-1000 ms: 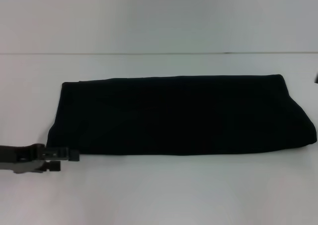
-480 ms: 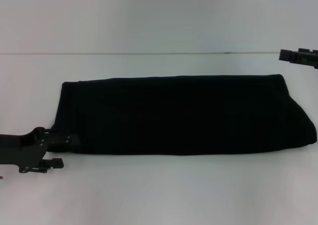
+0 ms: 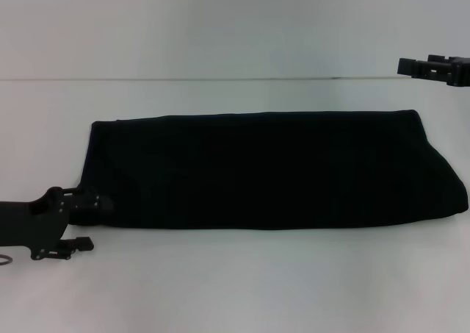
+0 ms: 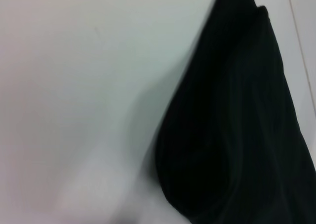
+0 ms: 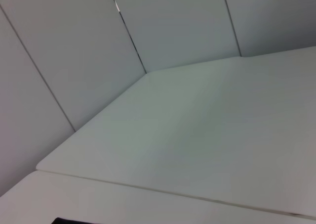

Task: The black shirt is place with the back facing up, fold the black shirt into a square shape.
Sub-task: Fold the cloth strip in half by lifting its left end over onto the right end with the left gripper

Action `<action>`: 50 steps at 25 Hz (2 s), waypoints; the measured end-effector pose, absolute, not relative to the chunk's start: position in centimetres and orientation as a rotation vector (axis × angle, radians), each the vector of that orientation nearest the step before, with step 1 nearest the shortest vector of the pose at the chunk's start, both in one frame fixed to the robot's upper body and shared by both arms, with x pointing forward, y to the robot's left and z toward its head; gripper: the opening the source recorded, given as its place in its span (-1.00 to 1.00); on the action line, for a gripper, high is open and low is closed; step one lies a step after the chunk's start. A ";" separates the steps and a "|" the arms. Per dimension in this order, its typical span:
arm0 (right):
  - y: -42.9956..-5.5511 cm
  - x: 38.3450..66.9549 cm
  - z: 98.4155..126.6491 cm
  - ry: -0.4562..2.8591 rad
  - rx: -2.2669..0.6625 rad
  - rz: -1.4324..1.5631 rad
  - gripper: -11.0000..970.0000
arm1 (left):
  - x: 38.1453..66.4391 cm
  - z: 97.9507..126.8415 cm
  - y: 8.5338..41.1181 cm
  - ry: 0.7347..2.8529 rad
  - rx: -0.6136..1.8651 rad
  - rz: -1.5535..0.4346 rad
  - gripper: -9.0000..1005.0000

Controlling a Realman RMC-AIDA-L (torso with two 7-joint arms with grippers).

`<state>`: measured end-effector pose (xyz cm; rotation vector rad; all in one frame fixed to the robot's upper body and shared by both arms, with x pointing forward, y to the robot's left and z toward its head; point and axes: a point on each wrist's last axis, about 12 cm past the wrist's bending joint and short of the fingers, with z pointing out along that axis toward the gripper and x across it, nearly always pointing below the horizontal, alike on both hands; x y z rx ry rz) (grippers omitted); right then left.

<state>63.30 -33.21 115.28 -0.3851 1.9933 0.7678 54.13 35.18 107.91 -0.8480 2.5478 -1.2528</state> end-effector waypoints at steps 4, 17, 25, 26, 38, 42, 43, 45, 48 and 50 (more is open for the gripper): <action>-33.2 63.4 115.3 1.994 -0.378 0.767 0.93 | 54.6 107.8 35.3 2.526 -0.874 -1.232 0.69; -33.3 63.5 115.6 1.986 -0.375 0.760 0.93 | 55.2 107.7 35.6 2.499 -0.897 -1.201 0.69; -33.3 63.5 115.7 1.985 -0.374 0.758 0.92 | 55.3 107.7 35.6 2.498 -0.894 -1.182 0.69; -33.3 63.5 115.7 1.985 -0.374 0.758 0.92 | 55.3 107.7 35.6 2.497 -0.894 -1.181 0.69; -33.4 63.5 115.5 1.987 -0.367 0.759 0.92 | 55.5 107.4 35.6 2.492 -0.898 -1.161 0.68; -33.4 63.5 115.5 1.988 -0.367 0.758 0.92 | 55.3 107.3 35.6 2.491 -0.898 -1.166 0.68; -33.4 63.5 115.5 1.987 -0.367 0.757 0.92 | 55.3 107.2 35.5 2.491 -0.898 -1.167 0.68; -33.4 63.5 115.5 1.987 -0.368 0.757 0.93 | 55.3 107.0 35.4 2.492 -0.900 -1.168 0.68; -33.4 63.5 115.5 1.988 -0.368 0.757 0.93 | 55.4 107.0 35.3 2.487 -0.895 -1.168 0.68; -33.4 63.5 115.5 1.988 -0.367 0.757 0.93 | 55.5 107.0 35.3 2.487 -0.885 -1.166 0.68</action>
